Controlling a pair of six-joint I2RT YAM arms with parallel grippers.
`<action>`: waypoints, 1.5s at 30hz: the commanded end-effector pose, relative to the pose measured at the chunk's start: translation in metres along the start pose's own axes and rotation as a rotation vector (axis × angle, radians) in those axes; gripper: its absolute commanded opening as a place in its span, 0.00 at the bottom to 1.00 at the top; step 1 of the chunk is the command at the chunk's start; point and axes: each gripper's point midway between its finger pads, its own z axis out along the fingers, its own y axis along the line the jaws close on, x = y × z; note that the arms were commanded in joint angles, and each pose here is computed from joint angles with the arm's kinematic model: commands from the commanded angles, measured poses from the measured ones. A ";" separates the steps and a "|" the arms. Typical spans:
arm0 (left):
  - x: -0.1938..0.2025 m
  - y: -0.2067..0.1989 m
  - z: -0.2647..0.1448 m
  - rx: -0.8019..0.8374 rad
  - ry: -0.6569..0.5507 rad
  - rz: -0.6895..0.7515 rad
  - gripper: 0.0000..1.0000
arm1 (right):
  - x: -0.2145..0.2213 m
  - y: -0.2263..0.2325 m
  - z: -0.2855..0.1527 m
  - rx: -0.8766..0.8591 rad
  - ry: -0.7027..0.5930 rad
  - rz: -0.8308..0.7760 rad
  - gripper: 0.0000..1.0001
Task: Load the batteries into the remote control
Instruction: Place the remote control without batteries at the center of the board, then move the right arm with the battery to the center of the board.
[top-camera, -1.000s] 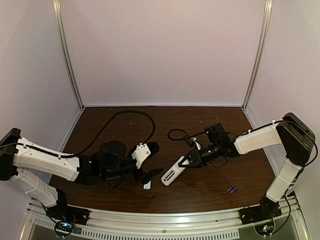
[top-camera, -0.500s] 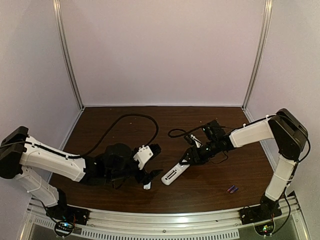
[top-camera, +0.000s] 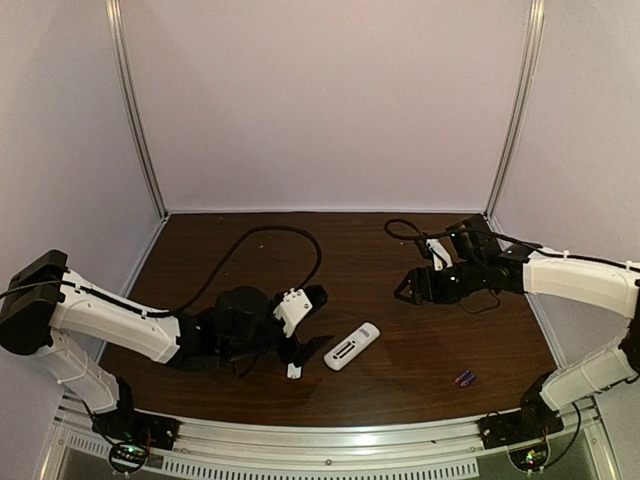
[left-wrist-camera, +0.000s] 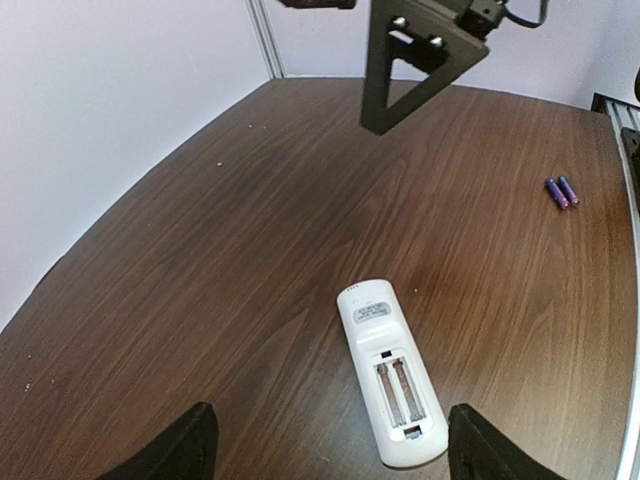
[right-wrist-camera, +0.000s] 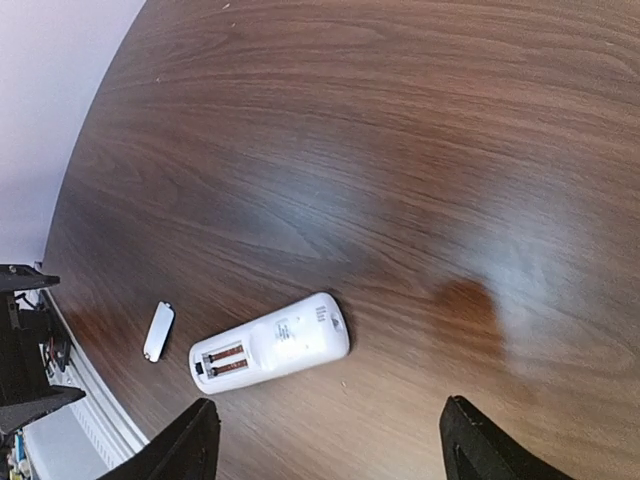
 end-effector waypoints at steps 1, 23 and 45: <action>-0.021 0.004 0.000 -0.016 -0.100 -0.011 0.81 | 0.051 -0.050 -0.040 0.268 0.037 0.202 0.75; -0.028 0.004 -0.006 -0.017 -0.210 -0.034 0.82 | 0.172 -0.088 -0.102 0.533 0.227 0.606 0.63; -0.031 0.010 -0.016 -0.053 -0.266 0.000 0.82 | 0.193 -0.090 -0.066 0.576 0.181 0.943 0.67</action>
